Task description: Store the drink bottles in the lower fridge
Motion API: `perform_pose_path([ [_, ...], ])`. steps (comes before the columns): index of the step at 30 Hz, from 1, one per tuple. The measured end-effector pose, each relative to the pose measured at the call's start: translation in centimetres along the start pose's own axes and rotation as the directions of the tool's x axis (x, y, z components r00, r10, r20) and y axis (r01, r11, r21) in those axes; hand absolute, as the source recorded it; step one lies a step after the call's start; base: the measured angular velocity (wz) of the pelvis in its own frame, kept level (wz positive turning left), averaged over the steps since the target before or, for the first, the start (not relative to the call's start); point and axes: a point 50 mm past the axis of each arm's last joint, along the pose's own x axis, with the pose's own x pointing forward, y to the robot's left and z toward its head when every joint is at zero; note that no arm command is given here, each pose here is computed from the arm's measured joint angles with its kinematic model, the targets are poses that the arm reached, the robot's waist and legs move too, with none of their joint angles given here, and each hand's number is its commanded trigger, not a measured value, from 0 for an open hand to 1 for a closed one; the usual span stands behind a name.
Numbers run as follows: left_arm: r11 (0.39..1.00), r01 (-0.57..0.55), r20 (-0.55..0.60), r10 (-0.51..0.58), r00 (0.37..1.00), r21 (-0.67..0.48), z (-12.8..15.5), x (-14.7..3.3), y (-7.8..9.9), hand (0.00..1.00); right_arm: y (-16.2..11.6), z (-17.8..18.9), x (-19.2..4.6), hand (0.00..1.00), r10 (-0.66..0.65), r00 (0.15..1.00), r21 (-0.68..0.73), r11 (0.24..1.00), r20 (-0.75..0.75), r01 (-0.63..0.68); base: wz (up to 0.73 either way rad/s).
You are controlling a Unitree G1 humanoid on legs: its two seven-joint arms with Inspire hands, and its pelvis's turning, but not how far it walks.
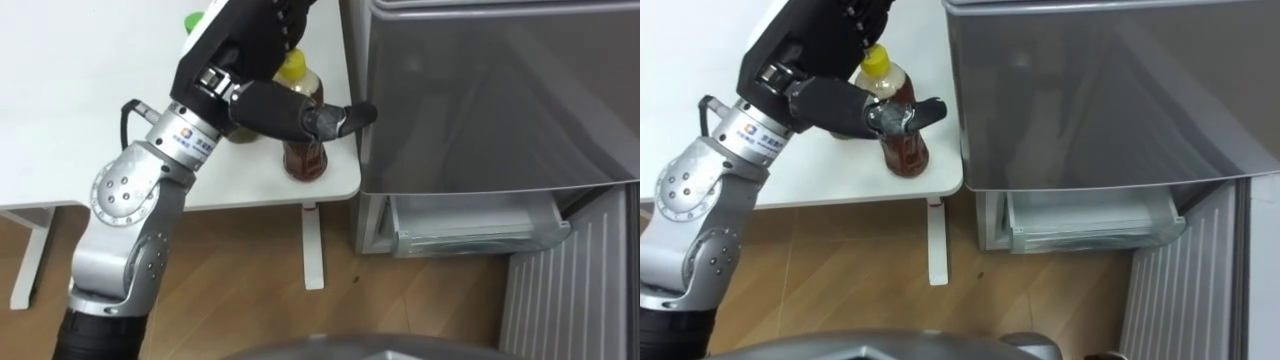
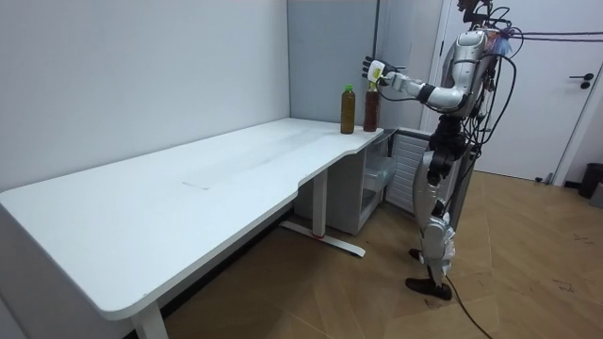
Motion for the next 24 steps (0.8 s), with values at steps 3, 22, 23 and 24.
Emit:
perform_pose_path([
  [3,1.000,-0.003,0.002,0.003,1.000,0.000,0.04,0.01,0.00,0.00,-0.01,0.01,0.00,0.00,-0.002,1.000,0.000,1.000,0.000,0.002,0.00],
  [22,1.000,-0.006,0.001,0.006,1.000,-0.004,-0.03,-0.04,-0.04,0.00,-0.11,-0.03,0.00,0.00,-0.027,1.000,-0.003,1.000,-0.001,0.027,0.00],
  [23,1.000,-0.007,0.000,0.007,1.000,-0.004,-0.04,-0.06,-0.04,0.00,-0.13,-0.03,0.00,0.00,-0.030,1.000,-0.003,1.000,-0.001,0.030,0.00],
  [24,1.000,-0.007,0.000,0.007,1.000,-0.005,-0.05,-0.07,-0.04,0.00,-0.14,-0.04,0.00,0.00,-0.033,0.999,-0.003,0.999,-0.001,0.033,0.00],
])
